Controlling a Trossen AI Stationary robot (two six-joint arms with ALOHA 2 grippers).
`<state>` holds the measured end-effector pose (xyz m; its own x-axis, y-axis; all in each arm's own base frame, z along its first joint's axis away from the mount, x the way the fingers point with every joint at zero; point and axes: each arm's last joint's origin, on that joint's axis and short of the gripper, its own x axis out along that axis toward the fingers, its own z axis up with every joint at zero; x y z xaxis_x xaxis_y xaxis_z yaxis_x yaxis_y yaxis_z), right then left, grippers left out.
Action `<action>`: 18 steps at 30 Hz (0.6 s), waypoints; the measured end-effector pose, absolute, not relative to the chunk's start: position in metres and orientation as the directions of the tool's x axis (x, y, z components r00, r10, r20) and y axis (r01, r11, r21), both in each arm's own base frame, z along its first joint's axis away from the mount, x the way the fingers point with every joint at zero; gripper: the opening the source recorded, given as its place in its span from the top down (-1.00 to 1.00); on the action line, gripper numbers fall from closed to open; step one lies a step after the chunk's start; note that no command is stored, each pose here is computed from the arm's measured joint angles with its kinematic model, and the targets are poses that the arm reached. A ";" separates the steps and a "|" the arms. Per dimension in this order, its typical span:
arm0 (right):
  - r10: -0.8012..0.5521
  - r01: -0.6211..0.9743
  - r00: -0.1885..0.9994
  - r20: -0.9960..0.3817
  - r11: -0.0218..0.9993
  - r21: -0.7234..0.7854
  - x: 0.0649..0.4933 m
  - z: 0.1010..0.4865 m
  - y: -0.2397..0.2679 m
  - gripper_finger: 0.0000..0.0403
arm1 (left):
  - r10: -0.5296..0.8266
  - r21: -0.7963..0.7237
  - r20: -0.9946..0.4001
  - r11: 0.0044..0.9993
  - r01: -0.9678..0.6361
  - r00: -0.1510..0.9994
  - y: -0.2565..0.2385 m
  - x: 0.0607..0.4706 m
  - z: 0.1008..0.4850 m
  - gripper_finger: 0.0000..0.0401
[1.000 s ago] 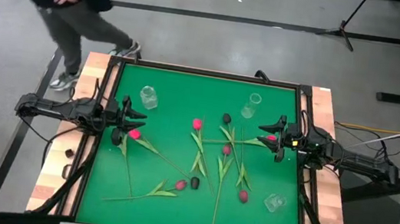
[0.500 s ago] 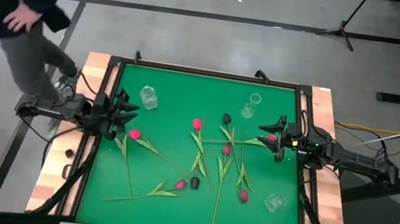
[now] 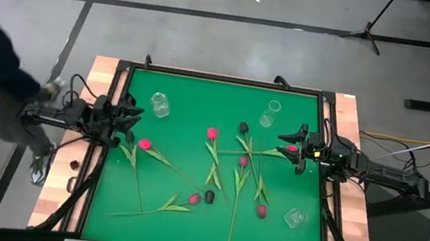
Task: Sort flowers into vase by color
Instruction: Put the left pink flower into the top right transparent vase
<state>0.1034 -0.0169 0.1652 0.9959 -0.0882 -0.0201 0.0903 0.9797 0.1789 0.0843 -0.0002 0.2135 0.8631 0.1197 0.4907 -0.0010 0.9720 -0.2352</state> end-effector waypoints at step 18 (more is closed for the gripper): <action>-0.137 0.123 0.989 0.062 0.975 0.184 0.103 0.173 -0.018 -0.10 | 0.267 -0.490 0.264 0.865 -0.109 0.927 0.003 0.097 0.204 0.37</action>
<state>0.1031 -0.0183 0.1732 0.9887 -0.1367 0.0617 0.1233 0.9751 0.1843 0.0971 0.0034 0.2035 0.9269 0.2667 0.2642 -0.1090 0.8647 -0.4903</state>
